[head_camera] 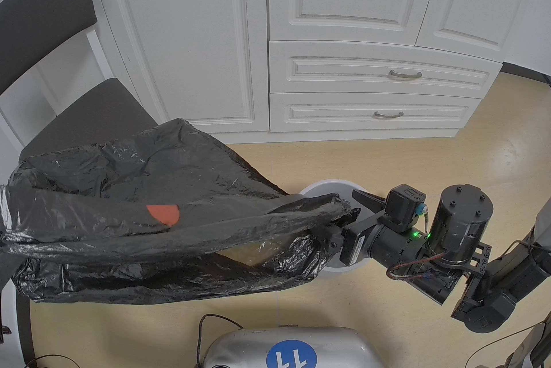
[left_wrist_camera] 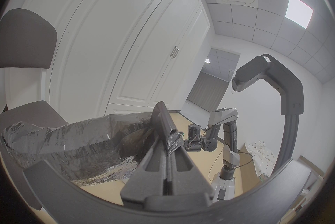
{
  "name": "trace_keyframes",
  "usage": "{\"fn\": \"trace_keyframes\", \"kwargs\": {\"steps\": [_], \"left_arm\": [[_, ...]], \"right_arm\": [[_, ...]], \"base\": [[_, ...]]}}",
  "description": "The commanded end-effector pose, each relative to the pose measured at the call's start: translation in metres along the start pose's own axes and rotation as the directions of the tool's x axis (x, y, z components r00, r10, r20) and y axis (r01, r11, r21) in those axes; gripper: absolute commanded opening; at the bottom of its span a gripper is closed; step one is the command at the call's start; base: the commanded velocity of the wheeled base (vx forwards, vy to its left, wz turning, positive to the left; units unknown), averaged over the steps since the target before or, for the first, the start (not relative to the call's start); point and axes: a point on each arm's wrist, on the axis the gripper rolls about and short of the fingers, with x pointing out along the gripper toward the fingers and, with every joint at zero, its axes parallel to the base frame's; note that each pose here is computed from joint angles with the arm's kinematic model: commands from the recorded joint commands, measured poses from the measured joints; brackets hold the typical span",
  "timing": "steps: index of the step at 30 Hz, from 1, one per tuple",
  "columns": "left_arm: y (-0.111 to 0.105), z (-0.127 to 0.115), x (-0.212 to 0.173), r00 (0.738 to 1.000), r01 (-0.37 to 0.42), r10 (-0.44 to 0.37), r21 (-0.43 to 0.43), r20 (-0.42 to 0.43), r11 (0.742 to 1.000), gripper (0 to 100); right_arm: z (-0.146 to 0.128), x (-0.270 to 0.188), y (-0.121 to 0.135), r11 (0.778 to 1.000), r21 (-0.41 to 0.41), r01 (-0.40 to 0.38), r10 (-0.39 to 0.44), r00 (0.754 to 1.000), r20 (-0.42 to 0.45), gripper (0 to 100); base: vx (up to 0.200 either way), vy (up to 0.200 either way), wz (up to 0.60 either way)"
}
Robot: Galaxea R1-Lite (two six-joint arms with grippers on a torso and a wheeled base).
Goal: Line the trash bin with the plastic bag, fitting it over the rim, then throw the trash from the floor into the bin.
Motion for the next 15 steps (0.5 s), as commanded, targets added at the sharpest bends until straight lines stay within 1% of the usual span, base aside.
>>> {"fn": "trace_keyframes", "kwargs": {"steps": [1, 10, 15], "left_arm": [[-0.0007, 0.0004, -0.0006, 1.0, 0.004, -0.004, 0.002, 0.003, 1.0, 0], [-0.0009, -0.0004, -0.0009, 1.0, 0.008, -0.008, 0.002, 0.002, 1.0, 0], [-0.0014, -0.0003, -0.0014, 1.0, 0.009, -0.009, 0.006, 0.004, 1.0, 0]], "right_arm": [[0.0, -0.0006, 0.001, 1.0, 0.0, -0.007, 0.007, 1.0, 0.0, 100], [-0.0058, -0.0001, 0.003, 1.0, 0.004, -0.02, 0.02, 1.0, -0.023, 100], [-0.0055, -0.0001, 0.0044, 1.0, 0.006, -0.025, 0.025, 0.999, -0.02, 100]], "base": [[0.0, 0.0, 0.0], [0.0, 0.0, 0.0], [0.0, 0.0, 0.0]]}}
